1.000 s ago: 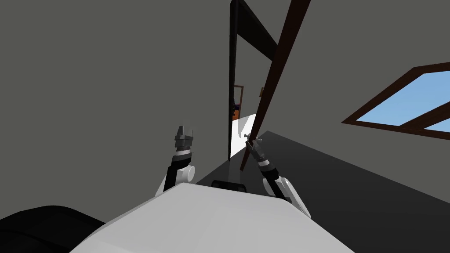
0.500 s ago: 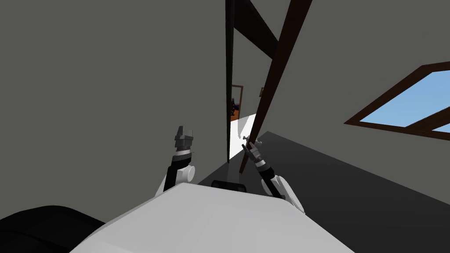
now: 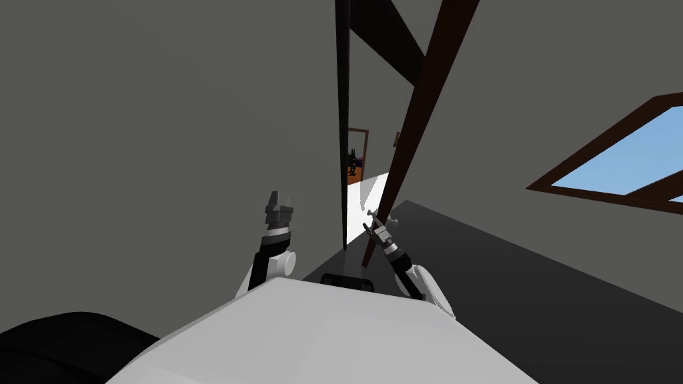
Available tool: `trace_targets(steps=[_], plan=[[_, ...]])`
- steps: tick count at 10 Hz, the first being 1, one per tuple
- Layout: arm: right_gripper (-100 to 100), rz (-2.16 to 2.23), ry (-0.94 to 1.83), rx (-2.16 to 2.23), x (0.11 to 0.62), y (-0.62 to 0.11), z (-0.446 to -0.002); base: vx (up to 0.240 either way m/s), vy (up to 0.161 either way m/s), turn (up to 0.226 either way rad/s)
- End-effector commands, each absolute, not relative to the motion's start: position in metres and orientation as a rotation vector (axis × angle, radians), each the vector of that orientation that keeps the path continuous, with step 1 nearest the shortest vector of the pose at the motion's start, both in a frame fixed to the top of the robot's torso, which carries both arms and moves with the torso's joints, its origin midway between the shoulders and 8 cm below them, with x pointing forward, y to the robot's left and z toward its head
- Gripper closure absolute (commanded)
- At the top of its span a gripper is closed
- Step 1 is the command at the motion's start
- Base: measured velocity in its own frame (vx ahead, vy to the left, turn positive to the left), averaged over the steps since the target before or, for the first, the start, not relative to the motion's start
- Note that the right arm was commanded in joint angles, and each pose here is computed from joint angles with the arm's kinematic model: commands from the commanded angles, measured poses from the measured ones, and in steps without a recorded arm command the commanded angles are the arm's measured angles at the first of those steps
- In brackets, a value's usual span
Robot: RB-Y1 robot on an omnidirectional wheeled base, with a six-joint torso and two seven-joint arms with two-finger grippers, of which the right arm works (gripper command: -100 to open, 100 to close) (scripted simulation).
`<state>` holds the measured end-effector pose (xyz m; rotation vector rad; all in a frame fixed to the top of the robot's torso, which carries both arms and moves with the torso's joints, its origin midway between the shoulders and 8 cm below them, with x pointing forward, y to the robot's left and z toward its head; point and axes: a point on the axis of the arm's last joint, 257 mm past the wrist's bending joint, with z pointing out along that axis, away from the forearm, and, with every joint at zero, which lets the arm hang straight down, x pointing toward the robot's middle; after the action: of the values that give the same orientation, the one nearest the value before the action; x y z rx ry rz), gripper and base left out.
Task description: Pull the door open
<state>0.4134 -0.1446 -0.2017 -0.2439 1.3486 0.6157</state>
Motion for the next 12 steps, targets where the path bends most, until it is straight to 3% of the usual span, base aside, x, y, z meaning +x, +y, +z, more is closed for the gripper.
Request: trace_targets(steps=[1, 12], plan=[[-100, 0.601, 1.37, -0.279, 0.412, -0.14, -0.213, 0.095, -0.049, -0.002], [-100, 0.538, 1.489, -0.501, 0.406, -0.105, -0.286, 0.105, -0.036, -0.002]])
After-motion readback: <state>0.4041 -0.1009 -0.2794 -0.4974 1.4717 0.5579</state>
